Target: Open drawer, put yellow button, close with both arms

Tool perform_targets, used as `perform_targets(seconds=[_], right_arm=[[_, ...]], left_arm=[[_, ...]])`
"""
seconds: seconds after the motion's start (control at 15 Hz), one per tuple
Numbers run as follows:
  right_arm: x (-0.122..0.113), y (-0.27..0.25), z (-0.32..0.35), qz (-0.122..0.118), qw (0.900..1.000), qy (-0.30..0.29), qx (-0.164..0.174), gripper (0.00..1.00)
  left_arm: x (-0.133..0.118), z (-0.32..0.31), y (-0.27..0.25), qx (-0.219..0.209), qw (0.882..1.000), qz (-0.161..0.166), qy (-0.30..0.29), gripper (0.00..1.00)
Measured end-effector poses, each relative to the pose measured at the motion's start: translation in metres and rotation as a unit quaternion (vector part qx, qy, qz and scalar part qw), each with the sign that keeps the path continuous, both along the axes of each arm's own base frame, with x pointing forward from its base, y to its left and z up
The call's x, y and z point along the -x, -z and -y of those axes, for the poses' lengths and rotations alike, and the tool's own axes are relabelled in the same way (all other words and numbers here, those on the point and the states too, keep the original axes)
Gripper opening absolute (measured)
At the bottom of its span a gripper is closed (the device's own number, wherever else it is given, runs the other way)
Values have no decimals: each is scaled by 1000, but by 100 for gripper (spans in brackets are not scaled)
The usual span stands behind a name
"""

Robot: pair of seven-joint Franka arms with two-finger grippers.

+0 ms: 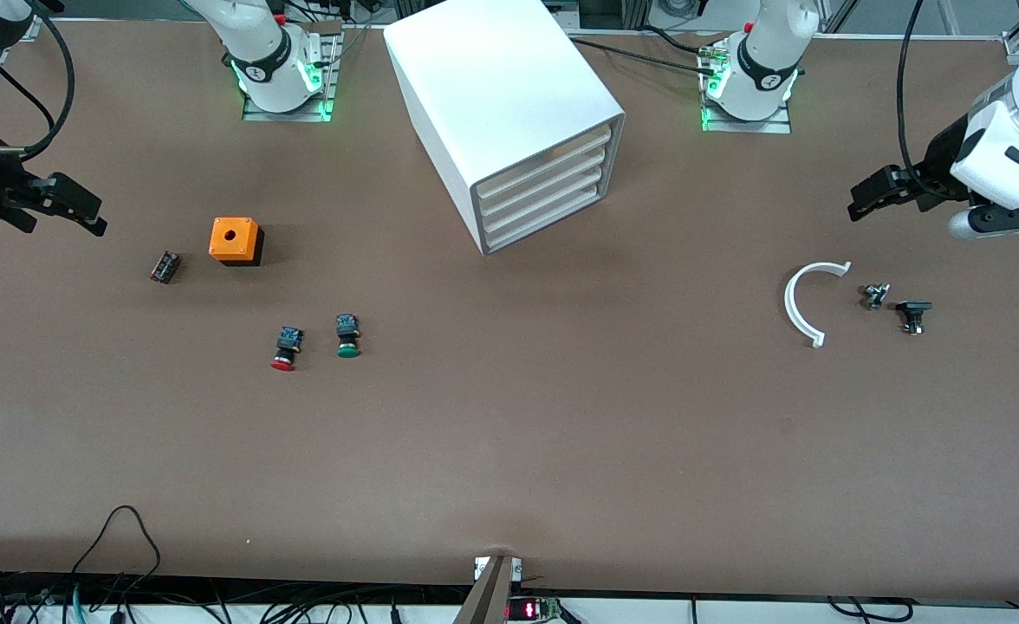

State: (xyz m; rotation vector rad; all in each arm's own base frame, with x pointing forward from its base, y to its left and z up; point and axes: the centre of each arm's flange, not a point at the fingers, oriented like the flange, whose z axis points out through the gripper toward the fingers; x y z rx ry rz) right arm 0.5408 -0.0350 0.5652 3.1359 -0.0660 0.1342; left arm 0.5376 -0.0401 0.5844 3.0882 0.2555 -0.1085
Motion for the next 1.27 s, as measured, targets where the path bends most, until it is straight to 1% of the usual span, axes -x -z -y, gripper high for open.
perform_targets(seconds=[0.13, 0.4, 1.27], right_arm=[[-1, 2, 0, -2, 1000, 0, 0, 100], [1, 5, 0, -16, 1000, -1, -1, 100], [1, 4, -1, -17, 1000, -1, -1, 100]], left_arm=[[-5, 9, 0, 0, 1000, 0, 8, 100], [-8, 13, 2, -1, 1000, -9, 11, 100], [-9, 10, 1, -1, 1000, -13, 9, 100]])
